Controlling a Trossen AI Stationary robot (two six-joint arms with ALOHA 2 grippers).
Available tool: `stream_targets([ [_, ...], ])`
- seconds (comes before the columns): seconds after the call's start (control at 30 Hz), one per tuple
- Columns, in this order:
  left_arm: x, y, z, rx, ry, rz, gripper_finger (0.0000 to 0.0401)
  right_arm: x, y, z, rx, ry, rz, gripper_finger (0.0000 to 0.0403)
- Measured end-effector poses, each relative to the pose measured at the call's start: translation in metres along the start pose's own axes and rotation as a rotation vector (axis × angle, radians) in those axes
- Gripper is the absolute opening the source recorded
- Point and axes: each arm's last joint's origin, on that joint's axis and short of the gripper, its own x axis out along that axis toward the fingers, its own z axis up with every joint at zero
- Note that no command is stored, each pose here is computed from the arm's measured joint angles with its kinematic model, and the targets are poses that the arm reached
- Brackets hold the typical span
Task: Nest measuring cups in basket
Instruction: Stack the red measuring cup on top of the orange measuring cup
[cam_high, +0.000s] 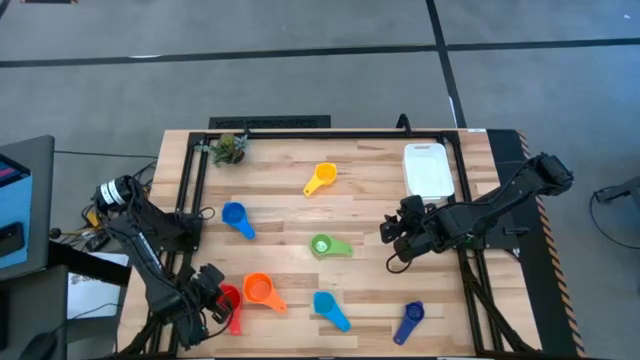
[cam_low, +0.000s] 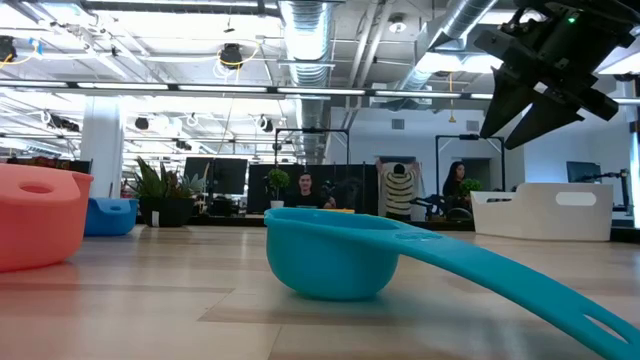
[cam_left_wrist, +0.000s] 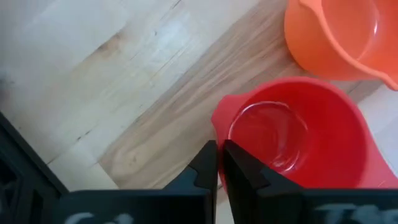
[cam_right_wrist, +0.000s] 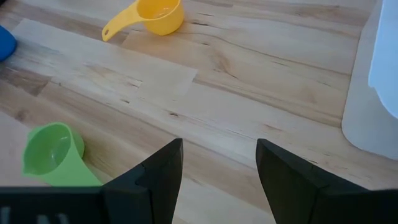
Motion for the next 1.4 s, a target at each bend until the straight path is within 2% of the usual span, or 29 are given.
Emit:
stream_targets([
  [0.13, -0.009, -0.003, 0.002, 0.005, 0.004, 0.023, 0.0003, 0.000, 0.000, 0.000, -0.006, 0.000, 0.000, 0.0225],
  [0.3, -0.036, -0.009, 0.010, -0.012, -0.056, 0.067, 0.0002, 0.000, 0.000, 0.000, -0.010, 0.000, 0.000, 0.0225],
  [0.47, -0.058, -0.020, 0.019, -0.058, -0.244, -0.054, 0.0001, 0.000, 0.000, 0.000, -0.011, 0.000, 0.000, 0.0225],
  [0.57, -0.063, -0.026, 0.024, -0.106, -0.308, -0.121, 0.0000, 0.000, 0.000, 0.000, -0.015, -0.001, 0.000, 0.0225],
  [0.83, -0.052, -0.038, 0.037, -0.209, -0.373, -0.193, 0.0000, -0.002, 0.000, -0.002, -0.038, 0.002, 0.011, 0.0225],
  [1.07, -0.029, -0.050, 0.043, -0.252, -0.369, -0.123, 0.0000, -0.009, 0.002, -0.009, -0.069, 0.005, 0.044, 0.0225],
  [1.4, -0.021, -0.058, 0.041, -0.286, -0.336, -0.139, 0.0000, -0.013, 0.002, -0.012, -0.067, -0.010, 0.059, 0.0225],
])
